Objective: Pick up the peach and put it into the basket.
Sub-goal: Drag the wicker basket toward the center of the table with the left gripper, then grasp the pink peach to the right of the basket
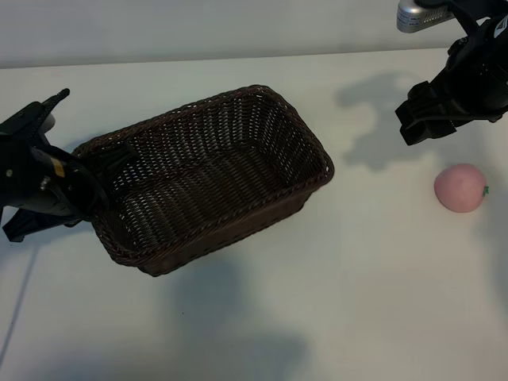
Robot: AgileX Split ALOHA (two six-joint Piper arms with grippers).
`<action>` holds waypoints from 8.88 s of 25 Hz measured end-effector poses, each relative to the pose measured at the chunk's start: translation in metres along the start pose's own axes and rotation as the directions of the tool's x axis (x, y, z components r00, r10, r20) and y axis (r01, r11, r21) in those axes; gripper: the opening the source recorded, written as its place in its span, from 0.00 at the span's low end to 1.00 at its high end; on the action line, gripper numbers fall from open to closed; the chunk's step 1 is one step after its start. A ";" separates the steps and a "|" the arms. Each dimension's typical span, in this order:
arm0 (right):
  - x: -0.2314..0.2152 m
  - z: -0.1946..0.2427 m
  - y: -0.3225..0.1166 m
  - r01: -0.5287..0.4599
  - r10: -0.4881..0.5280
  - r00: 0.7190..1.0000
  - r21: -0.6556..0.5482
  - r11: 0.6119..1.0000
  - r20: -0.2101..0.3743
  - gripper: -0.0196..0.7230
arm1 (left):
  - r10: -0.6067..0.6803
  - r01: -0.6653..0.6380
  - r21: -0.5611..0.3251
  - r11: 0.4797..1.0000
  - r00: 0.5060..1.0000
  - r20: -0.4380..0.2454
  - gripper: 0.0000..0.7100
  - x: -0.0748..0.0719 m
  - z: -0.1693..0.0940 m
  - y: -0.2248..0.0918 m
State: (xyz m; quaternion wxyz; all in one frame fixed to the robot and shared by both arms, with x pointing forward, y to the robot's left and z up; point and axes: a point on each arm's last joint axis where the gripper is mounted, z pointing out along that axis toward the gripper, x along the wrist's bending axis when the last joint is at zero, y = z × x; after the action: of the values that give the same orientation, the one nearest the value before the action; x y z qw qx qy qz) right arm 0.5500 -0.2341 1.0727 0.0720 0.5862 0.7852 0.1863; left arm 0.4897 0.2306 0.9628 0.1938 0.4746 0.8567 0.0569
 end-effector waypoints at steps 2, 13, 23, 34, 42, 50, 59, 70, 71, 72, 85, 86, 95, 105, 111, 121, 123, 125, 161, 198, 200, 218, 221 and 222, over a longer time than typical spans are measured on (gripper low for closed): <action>0.000 0.000 0.000 0.000 0.000 1.000 0.000 1.000 0.000 0.83 | 0.018 -0.018 0.015 1.000 1.000 0.017 0.23 0.000 -0.001 0.000; 0.000 0.000 0.000 -0.001 0.001 1.000 0.000 1.000 -0.002 0.83 | 0.064 -0.070 0.035 0.997 0.985 0.163 0.23 -0.010 -0.007 -0.002; 0.000 0.000 0.000 -0.003 0.003 1.000 -0.001 1.000 -0.005 0.83 | 0.160 -0.162 -0.001 0.987 0.972 0.174 0.23 -0.006 -0.030 0.018; 0.001 0.000 0.000 -0.007 0.007 1.000 0.001 1.000 -0.011 0.83 | 0.388 -0.385 -0.055 0.921 0.897 0.214 0.23 -0.040 -0.069 0.050; 0.001 0.000 -0.001 -0.008 0.008 1.000 0.012 1.000 -0.015 0.83 | 0.414 -0.415 -0.038 0.909 0.886 0.210 0.23 -0.054 -0.059 0.065; 0.001 0.000 0.000 -0.008 0.008 1.000 0.005 1.000 -0.015 0.83 | 0.360 -0.372 0.008 0.928 0.904 0.230 0.23 -0.061 -0.018 0.071; 0.001 0.000 0.000 -0.009 0.009 1.000 0.003 1.000 -0.015 0.83 | 0.325 -0.355 0.041 0.934 0.890 0.319 0.23 -0.076 0.017 0.075; 0.001 0.000 0.000 -0.009 0.009 1.000 0.000 1.000 -0.015 0.83 | 0.342 -0.381 0.098 0.919 0.897 0.279 0.23 -0.072 0.056 0.073; 0.001 0.000 0.000 -0.009 0.009 1.000 0.000 1.000 -0.015 0.83 | 0.345 -0.384 0.104 0.917 0.897 0.276 0.23 -0.072 0.059 0.072; 0.001 0.000 0.000 -0.009 0.009 1.000 0.000 1.000 -0.015 0.83 | 0.346 -0.387 0.111 0.915 0.897 0.273 0.23 -0.071 0.063 0.072; 0.001 0.000 0.000 -0.009 0.009 1.000 0.000 1.000 -0.015 0.83 | 0.370 -0.404 0.084 0.911 0.889 0.271 0.23 -0.073 0.073 0.072; 0.001 0.000 0.000 -0.009 0.009 1.000 0.000 1.000 -0.015 0.83 | 0.377 -0.411 0.080 0.908 0.885 0.272 0.23 -0.073 0.073 0.072; 0.001 0.000 0.000 -0.009 0.009 1.000 0.000 1.000 -0.015 0.83 | 0.400 -0.437 0.076 0.896 0.871 0.284 0.30 -0.074 0.072 0.071; 0.001 0.000 0.000 -0.009 0.009 1.000 0.000 1.000 -0.015 0.83 | 0.392 -0.427 0.056 0.902 0.867 0.307 0.96 -0.079 0.054 0.074; 0.001 0.000 0.000 -0.009 0.009 1.000 0.000 1.000 -0.015 0.83 | 0.434 -0.469 0.055 0.882 0.851 0.295 0.93 -0.078 0.027 0.074; 0.001 0.000 0.000 -0.009 0.009 1.000 0.003 1.000 -0.015 0.83 | 0.530 -0.528 -0.078 0.846 0.815 0.236 0.89 -0.061 -0.057 0.082; 0.001 0.000 0.000 -0.009 0.009 1.000 0.006 1.000 -0.016 0.83 | 0.537 -0.525 -0.114 0.843 0.812 0.229 0.88 -0.052 -0.078 0.086; 0.001 0.000 -0.001 -0.009 0.009 1.000 0.007 1.000 -0.016 0.83 | 0.540 -0.518 -0.152 0.842 0.814 0.215 0.87 -0.040 -0.099 0.090; 0.001 0.000 0.000 -0.006 0.006 1.000 0.004 1.000 -0.015 0.83 | 0.468 -0.433 -0.644 0.631 0.874 -0.128 0.83 0.104 -0.270 -0.062; 0.001 0.000 0.000 -0.014 0.014 1.000 -0.001 1.000 -0.015 0.83 | 0.501 -0.493 -0.449 0.746 0.858 -0.109 0.83 0.154 -0.176 -0.134; 0.001 0.000 0.001 -0.037 0.037 0.999 -0.014 0.999 -0.013 0.83 | 0.508 -0.500 -0.438 0.748 0.855 -0.109 0.82 0.154 -0.174 -0.135; -0.023 0.024 0.008 -0.146 0.149 0.972 -0.031 0.989 0.181 0.83 | 0.511 -0.486 -0.527 0.697 0.852 -0.111 0.77 0.161 -0.180 -0.149; -0.030 0.040 0.008 -0.183 0.177 0.965 0.012 0.983 0.191 0.83 | 0.511 -0.486 -0.531 0.695 0.852 -0.111 0.77 0.161 -0.180 -0.149; -0.035 0.045 0.007 -0.196 0.187 0.962 0.028 0.980 0.199 0.83 | 0.512 -0.486 -0.532 0.693 0.852 -0.111 0.77 0.161 -0.180 -0.149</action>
State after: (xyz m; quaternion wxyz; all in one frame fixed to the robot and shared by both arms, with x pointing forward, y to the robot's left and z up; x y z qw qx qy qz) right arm 0.5818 -0.2558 1.0300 0.1163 0.6764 0.7181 0.1154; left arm 0.2256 0.2999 1.0410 0.3168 0.6154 0.6388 0.3359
